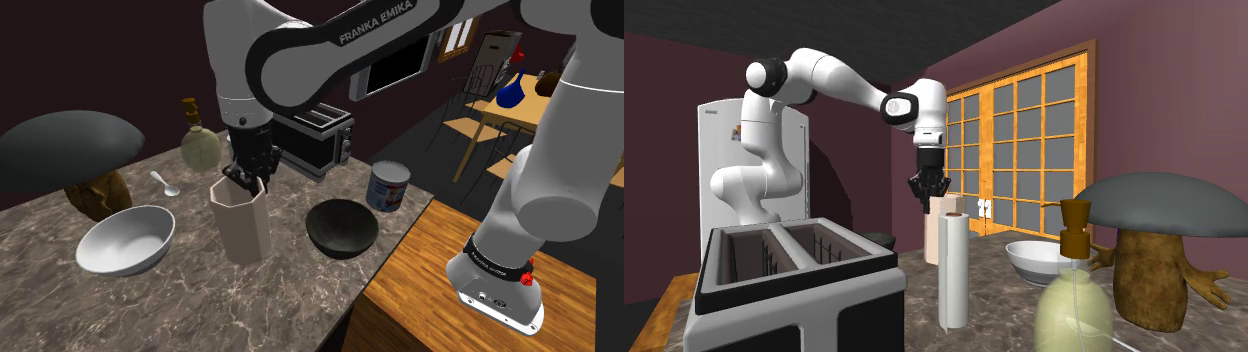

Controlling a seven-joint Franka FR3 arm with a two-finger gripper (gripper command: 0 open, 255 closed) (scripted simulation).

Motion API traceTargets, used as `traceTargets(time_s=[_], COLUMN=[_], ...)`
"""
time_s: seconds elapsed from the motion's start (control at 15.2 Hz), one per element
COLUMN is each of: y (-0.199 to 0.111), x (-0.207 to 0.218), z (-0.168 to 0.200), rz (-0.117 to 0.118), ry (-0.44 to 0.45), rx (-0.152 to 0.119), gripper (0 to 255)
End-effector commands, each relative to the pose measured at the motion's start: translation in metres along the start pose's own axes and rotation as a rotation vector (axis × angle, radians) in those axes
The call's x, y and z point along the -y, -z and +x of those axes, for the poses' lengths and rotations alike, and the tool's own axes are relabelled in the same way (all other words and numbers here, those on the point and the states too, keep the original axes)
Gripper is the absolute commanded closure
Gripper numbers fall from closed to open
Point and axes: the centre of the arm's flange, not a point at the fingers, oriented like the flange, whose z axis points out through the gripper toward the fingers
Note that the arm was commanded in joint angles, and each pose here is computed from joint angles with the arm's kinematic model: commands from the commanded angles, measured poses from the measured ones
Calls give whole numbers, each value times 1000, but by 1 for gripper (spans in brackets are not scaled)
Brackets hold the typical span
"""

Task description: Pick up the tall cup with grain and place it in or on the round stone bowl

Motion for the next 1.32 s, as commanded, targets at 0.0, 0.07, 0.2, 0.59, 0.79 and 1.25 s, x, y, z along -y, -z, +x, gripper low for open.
traceTargets(time_s=[0.0, 0.07, 0.2, 0.59, 0.79, 1.25], y=[12, 17, 27, 59, 75, 112], x=[-1, -1, -1, -1, -1, -1], z=[0, 0, 0, -1, -1, -2], rz=[0, 0, 0, 0, 0, 0], ry=[0, 0, 0, 0, 0, 0], rx=[-1, -1, -1, -1, -1, -1], gripper=[255, 255, 255, 255, 255, 255])
